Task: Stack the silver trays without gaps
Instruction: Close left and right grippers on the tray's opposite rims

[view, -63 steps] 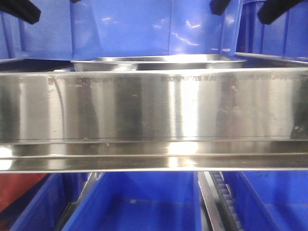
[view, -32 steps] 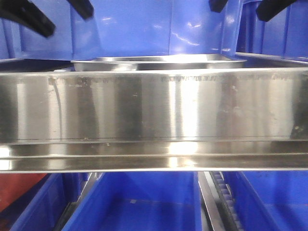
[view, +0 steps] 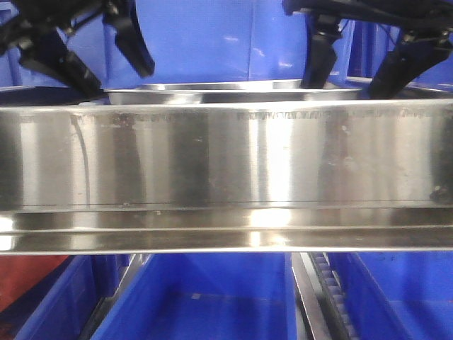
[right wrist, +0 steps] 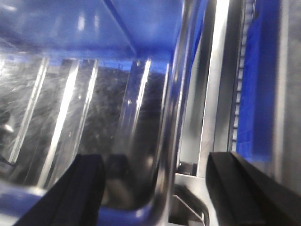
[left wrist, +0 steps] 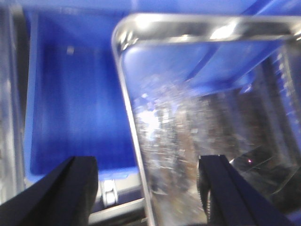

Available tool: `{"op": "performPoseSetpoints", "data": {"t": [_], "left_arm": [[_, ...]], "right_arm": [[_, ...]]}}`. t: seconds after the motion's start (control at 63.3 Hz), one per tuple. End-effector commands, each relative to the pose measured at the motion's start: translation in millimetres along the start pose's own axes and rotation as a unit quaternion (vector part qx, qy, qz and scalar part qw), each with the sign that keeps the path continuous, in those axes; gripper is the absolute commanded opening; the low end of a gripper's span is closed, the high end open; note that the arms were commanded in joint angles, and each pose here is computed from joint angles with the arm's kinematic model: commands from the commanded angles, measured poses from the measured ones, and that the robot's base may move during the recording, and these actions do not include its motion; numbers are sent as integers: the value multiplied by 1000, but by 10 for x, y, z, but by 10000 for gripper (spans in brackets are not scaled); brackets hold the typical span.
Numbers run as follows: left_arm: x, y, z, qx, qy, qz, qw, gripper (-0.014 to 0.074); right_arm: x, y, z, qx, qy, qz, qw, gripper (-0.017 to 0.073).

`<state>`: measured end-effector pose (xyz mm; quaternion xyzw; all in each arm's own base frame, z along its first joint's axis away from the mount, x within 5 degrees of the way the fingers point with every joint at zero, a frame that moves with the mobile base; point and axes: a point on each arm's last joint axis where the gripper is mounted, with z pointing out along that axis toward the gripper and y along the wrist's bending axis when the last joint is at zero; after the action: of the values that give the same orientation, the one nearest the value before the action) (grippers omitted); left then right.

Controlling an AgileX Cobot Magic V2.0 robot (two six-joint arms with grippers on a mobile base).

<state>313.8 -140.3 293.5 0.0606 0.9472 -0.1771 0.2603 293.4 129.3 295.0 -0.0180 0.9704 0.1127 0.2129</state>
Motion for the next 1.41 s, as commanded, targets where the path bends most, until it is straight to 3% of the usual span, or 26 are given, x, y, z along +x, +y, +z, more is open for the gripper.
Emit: {"op": "performPoseSetpoints", "data": {"t": [0.0, 0.142, 0.316, 0.6, 0.9, 1.105, 1.389], "left_arm": [[-69, -6, -17, 3, -16, -4, 1000, 355], [-172, -39, -23, 7, -28, -2, 1000, 355], [-274, -70, -17, 10, -38, 0, 999, 355], [-258, -29, 107, -4, -17, 8, 1000, 355], [-219, 10, 238, -14, 10, 9, 1000, 355], [-223, 64, 273, -40, 10, 36, 998, 350], [-213, 65, 273, -40, 16, 34, 998, 350]], "right_arm": [[-57, 11, -30, -3, -28, 1, 1000, 349], [-116, 17, -20, -9, -57, -1, 998, 349], [-158, -53, 18, 12, -65, 14, 998, 322], [-204, -83, 34, 12, -82, 15, 996, 298], [-202, -88, 112, 16, -71, 15, 997, 298], [-205, -89, 137, 17, -69, 15, 997, 298], [-194, -123, 285, 27, -44, 20, 998, 298]]}}
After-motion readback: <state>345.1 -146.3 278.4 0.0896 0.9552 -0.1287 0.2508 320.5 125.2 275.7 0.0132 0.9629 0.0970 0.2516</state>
